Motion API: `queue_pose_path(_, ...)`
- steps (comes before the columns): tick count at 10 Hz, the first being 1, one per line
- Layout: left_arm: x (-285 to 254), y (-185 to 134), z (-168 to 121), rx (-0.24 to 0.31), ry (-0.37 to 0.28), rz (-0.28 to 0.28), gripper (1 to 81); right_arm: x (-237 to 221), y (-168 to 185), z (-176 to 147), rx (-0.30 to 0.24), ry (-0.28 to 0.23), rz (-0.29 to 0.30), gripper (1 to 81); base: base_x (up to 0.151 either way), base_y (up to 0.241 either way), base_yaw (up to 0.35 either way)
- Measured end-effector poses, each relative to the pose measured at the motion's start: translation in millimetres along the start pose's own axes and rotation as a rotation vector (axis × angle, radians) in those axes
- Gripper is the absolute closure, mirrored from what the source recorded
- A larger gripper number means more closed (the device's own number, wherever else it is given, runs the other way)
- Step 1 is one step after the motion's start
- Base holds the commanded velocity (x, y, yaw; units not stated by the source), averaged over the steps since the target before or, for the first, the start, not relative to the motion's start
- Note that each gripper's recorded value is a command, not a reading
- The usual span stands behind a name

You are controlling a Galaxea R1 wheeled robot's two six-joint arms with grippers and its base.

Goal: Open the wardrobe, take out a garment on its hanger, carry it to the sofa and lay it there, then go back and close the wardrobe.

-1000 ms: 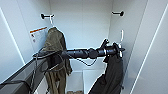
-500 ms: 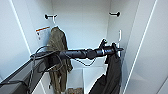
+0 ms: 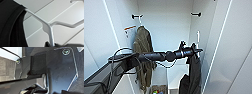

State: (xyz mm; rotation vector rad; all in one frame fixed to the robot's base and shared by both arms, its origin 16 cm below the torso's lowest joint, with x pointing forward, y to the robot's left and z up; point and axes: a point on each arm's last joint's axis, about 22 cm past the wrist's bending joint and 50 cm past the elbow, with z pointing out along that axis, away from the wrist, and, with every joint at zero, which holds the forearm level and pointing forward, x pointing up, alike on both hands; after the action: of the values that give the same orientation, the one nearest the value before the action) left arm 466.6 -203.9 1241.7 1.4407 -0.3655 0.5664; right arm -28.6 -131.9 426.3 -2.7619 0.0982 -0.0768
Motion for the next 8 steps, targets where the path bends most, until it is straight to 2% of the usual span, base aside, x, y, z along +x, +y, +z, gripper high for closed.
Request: queue_pose_path(8,-23.3,7.8,-38.2,-0.064,0.014,-0.011,81.1,-2.9,1.6,-0.8,-0.002,0.012,0.002,1.0,-0.133,0.000,0.000)
